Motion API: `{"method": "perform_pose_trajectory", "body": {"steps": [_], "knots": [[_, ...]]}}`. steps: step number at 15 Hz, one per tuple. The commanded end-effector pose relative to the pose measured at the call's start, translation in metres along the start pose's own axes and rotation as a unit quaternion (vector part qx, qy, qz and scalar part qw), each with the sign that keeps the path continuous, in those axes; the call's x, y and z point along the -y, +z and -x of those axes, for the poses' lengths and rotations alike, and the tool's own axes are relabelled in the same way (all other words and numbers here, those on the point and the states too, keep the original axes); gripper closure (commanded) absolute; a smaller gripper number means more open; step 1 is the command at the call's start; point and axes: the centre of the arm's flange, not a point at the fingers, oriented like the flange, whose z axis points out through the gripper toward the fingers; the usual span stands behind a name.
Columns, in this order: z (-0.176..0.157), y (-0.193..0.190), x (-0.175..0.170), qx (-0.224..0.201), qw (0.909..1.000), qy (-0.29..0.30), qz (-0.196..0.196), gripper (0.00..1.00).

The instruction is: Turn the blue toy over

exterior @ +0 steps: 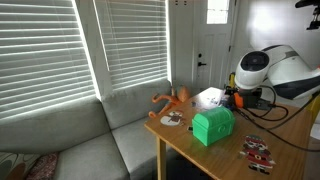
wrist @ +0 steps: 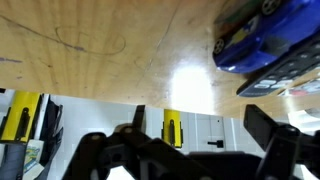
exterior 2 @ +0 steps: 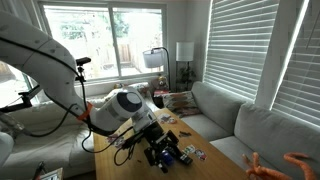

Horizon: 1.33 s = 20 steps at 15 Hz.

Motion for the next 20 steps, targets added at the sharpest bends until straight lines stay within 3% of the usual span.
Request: {"method": "perform_pose_trajectory", "body": {"steps": [1, 6, 10, 20], "knots": [[-0.029, -0.01, -0.032, 0.004, 0.9992, 0.031, -0.023, 0.0], [-0.072, -0.015, -0.052, 0.035, 0.9954, 0.025, -0.085, 0.0], [-0.103, -0.02, -0.065, 0.055, 0.9883, -0.025, -0.14, 0.0], [-0.125, -0.021, -0.071, 0.11, 0.9574, -0.184, -0.194, 0.0]]}}
